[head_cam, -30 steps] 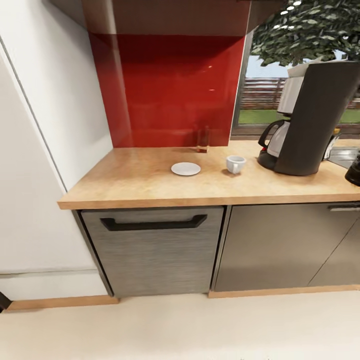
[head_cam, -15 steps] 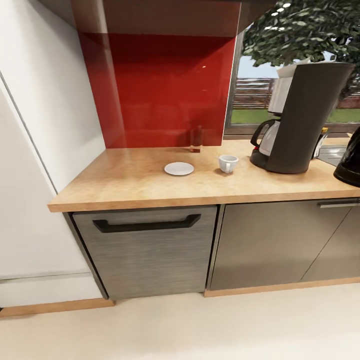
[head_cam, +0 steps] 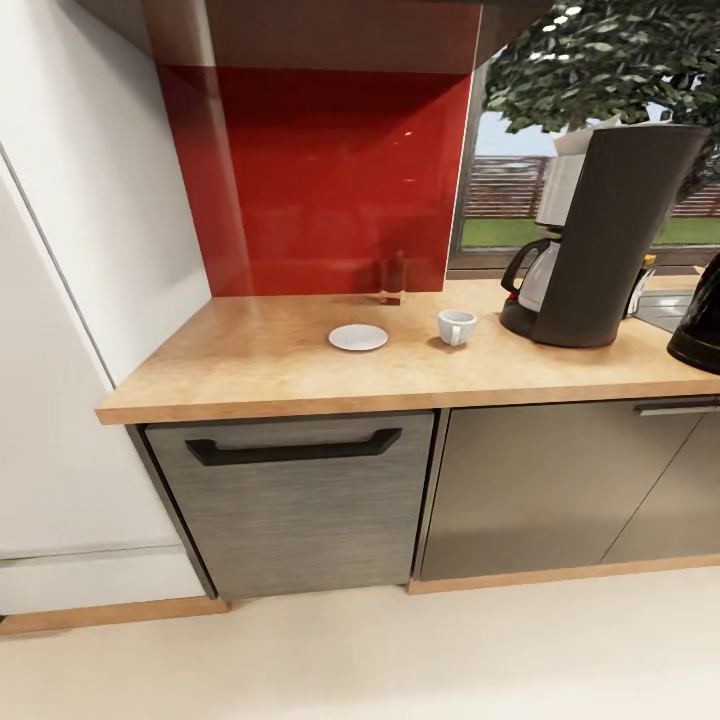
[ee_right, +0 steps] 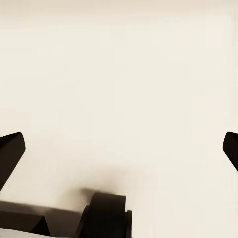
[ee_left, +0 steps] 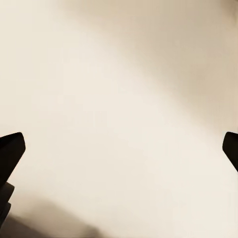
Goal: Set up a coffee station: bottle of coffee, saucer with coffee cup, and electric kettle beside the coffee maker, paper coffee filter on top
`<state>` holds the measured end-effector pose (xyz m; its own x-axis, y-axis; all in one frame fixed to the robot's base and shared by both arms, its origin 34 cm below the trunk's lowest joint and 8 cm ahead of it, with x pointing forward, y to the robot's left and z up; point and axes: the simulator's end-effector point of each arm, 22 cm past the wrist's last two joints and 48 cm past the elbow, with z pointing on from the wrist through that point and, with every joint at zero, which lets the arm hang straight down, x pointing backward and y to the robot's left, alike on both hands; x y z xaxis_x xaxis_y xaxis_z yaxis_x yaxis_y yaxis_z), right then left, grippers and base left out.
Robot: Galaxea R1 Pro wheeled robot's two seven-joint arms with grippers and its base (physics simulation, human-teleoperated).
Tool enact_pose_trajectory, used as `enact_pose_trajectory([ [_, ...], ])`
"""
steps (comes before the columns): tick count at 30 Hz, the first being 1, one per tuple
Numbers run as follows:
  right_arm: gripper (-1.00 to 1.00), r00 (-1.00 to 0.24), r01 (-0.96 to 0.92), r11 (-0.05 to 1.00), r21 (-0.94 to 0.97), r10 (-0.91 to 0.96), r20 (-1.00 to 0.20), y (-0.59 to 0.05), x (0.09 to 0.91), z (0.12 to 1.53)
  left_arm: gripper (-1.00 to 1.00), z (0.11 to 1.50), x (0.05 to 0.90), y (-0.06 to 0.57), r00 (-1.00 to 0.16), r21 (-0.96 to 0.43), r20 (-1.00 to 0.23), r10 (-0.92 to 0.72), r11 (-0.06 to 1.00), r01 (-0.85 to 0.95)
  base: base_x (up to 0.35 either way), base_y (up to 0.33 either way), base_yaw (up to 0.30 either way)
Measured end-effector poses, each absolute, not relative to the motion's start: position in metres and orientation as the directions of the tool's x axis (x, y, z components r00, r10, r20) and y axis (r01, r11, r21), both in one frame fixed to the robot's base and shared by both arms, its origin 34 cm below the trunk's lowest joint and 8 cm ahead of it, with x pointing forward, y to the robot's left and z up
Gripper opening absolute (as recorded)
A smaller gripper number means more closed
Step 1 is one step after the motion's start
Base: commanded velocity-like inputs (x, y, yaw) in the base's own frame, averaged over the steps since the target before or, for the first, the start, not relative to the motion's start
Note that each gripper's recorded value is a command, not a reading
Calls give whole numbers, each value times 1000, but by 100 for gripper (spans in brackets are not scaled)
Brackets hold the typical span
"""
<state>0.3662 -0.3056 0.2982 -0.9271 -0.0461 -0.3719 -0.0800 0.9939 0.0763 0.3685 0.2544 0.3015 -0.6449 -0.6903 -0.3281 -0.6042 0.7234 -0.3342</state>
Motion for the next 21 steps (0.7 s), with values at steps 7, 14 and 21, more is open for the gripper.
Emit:
enact_pose_trajectory([
  [7,100,-904,-94,993,66,-57,-423,-326,390,308,100,304,359,268,-667,-335,-361,-651,758,-559,0,0,0],
  [14,100,-808,-119,983,139,-15,-588,-331,491,361,100,396,462,235,-673,-593,-425,-605,748,-298,0,0,0],
  [21,100,-745,-177,925,337,98,-659,-298,565,437,100,477,504,168,-727,-736,-399,-559,668,-109,0,0,0],
])
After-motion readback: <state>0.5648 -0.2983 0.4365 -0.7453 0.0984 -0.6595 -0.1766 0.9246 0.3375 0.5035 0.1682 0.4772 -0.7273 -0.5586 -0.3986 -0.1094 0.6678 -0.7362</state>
